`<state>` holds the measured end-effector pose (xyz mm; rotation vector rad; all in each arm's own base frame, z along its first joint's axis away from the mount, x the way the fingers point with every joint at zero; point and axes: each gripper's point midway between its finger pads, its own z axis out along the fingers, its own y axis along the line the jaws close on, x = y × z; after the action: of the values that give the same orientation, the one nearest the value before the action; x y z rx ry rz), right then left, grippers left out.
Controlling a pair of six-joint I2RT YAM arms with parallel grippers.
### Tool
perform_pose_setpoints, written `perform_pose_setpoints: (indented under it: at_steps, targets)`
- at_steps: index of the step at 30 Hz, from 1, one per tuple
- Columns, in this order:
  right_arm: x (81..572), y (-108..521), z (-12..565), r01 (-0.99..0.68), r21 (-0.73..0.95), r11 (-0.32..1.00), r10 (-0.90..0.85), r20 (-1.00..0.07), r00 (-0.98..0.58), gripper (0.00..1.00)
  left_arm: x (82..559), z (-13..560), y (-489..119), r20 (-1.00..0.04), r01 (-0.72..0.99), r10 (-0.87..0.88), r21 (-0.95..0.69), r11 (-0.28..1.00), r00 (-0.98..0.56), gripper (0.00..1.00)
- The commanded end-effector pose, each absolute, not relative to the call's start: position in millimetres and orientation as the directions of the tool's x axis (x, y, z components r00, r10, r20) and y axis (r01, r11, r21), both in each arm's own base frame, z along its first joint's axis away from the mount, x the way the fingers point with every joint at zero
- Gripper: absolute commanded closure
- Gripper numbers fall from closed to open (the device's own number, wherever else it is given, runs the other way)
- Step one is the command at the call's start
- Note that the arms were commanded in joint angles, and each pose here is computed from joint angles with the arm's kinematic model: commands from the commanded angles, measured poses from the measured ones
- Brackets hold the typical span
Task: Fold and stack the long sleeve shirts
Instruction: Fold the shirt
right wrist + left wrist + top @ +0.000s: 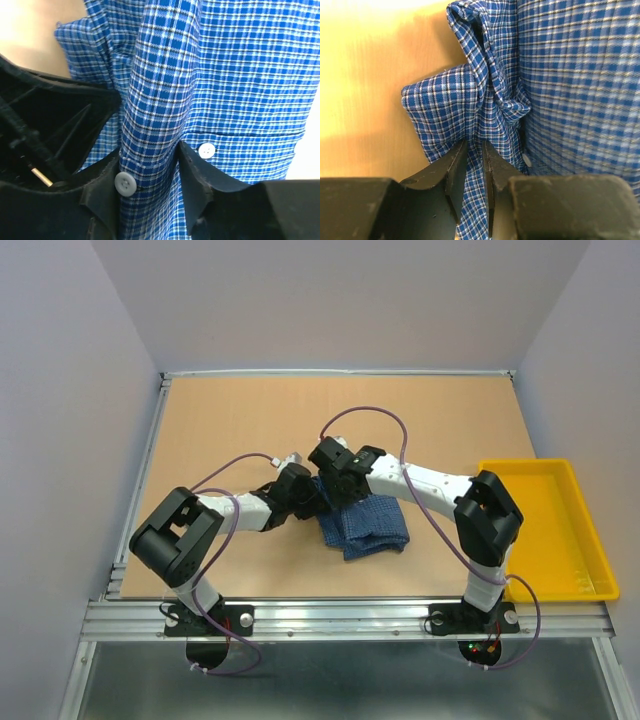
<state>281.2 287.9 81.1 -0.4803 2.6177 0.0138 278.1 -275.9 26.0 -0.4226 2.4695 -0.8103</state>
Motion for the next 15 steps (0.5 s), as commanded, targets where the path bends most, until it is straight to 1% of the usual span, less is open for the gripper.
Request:
perform_pose_setpoints:
  at_steps: [1, 7, 12, 13, 15]
  targets:
    - [287, 317, 107, -0.332, 0.016, 0.943, -0.276, -0.522, -0.807, 0.50, 265, 18, -266, -0.344, -0.152, -0.421, -0.594, 0.790, -0.840, 0.69]
    - [290, 318, 137, -0.303, 0.063, 0.951, -0.213, -0.578, -0.788, 0.49, 263, 26, -261, -0.358, -0.156, -0.430, -0.589, 0.793, -0.829, 0.69]
    - [289, 324, 143, -0.302, 0.098, 0.948, -0.191, -0.584, -0.789, 0.49, 262, 33, -255, -0.374, -0.160, -0.441, -0.586, 0.794, -0.816, 0.69]
    - [287, 327, 144, -0.310, 0.114, 0.944, -0.191, -0.579, -0.793, 0.40, 262, 34, -254, -0.376, -0.160, -0.442, -0.587, 0.794, -0.815, 0.69]
    - [285, 332, 149, -0.326, 0.151, 0.933, -0.182, -0.586, -0.790, 0.36, 261, 32, -252, -0.377, -0.165, -0.442, -0.580, 0.798, -0.814, 0.69]
